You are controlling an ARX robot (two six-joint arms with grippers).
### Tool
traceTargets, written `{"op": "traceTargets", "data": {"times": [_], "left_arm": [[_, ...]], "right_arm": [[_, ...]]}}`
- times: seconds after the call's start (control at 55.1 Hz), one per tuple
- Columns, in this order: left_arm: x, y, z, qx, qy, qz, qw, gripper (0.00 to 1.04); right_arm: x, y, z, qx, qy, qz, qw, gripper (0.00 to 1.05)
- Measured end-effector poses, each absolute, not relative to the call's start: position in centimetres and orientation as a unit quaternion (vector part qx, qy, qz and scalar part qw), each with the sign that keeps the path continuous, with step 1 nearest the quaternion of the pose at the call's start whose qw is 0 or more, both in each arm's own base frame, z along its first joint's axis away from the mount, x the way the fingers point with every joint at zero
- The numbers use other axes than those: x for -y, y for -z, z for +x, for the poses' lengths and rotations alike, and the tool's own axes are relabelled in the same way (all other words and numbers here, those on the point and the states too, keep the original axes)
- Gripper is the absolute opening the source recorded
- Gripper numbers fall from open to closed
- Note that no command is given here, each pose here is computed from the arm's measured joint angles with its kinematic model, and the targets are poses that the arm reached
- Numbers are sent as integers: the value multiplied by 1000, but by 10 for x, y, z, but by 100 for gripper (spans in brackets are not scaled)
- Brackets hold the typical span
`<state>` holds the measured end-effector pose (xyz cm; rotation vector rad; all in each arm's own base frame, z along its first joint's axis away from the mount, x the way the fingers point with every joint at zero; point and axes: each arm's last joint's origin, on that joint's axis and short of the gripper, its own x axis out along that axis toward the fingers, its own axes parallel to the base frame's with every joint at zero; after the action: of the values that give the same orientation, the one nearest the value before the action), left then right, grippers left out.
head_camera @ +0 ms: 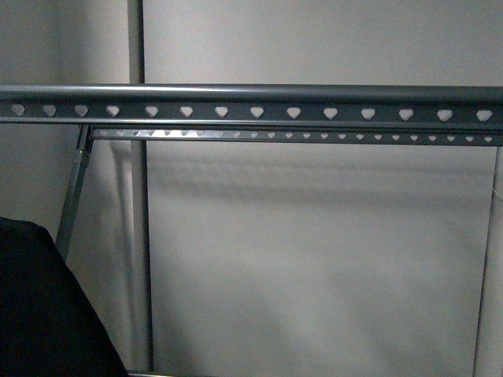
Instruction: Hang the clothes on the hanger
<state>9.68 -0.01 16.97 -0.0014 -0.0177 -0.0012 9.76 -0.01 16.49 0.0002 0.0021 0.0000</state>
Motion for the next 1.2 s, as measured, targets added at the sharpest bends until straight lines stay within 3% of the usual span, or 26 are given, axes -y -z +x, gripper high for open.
{"op": "traceTargets", "data": {"times": [0.49, 0.617, 0.78, 0.871, 1.07, 1.197], "left_arm": [[0, -170, 97, 9, 1, -1, 1000, 98], [-1, -170, 104, -36, 44, -9, 998, 98], [-7, -224, 165, -62, -156, -132, 977, 98], [-13, -236, 212, -64, -262, -191, 944, 98], [-18, -225, 289, -94, -350, -230, 903, 98], [-17, -231, 317, -66, -365, -237, 898, 98]], "right_arm": [[0, -165, 98, -1, 0, 0, 1000, 97], [0, -165, 98, -1, 0, 0, 1000, 97], [0, -165, 98, -1, 0, 0, 1000, 97], [0, -165, 98, -1, 0, 0, 1000, 97], [0, -165, 98, -1, 0, 0, 1000, 97], [0, -165, 98, -1, 0, 0, 1000, 97]]}}
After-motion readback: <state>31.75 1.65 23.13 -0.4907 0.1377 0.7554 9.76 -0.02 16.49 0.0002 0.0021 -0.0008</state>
